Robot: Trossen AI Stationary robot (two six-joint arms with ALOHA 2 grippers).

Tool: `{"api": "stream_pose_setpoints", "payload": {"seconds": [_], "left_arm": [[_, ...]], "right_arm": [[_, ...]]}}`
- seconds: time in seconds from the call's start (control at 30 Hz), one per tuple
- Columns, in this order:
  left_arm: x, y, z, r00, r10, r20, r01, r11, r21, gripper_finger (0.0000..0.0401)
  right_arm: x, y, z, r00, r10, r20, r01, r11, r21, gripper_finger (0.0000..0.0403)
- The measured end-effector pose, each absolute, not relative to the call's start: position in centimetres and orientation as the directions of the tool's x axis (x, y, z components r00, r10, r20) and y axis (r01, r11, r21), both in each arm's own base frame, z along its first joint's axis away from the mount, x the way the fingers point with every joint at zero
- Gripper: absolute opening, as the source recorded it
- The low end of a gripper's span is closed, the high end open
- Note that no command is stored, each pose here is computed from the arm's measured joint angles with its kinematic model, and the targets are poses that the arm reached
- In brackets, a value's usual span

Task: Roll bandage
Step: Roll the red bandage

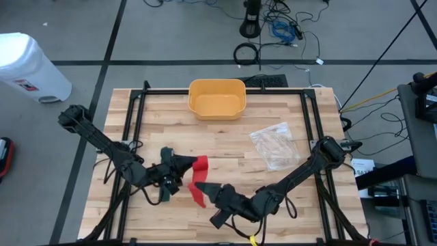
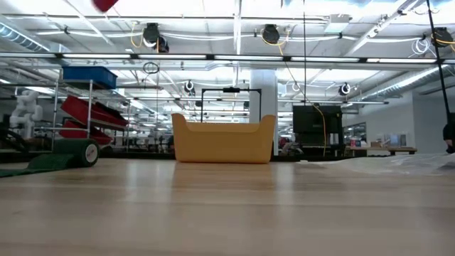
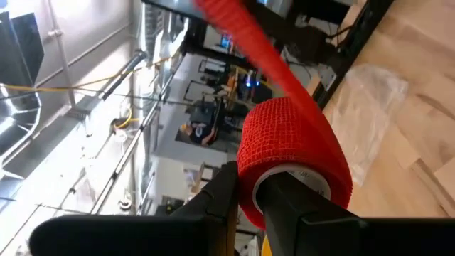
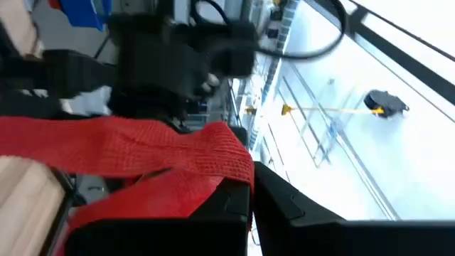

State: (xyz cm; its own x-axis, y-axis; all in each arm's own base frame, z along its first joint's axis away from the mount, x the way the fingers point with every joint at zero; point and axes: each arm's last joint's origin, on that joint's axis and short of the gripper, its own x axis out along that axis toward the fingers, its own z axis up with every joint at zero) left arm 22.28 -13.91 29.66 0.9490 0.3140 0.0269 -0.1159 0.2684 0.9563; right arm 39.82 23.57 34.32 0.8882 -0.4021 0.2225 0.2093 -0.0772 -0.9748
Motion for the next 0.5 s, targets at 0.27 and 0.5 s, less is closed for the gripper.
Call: {"api": "stream_pose_setpoints", "payload": {"seconds": [0.27,0.5], "left_arm": [[21.7,-14.8,29.9,0.96,0.276,0.045,-0.126,0.282,0.951,0.0056],[20.7,-15.9,30.9,0.969,0.22,0.109,-0.171,0.286,0.943,0.0056]], "right_arm": [[39.9,23.4,36.1,0.877,-0.414,0.244,0.238,-0.067,-0.969,0.0],[39.2,22.9,38.5,0.865,-0.418,0.278,0.292,-0.032,-0.956,0.0]]}}
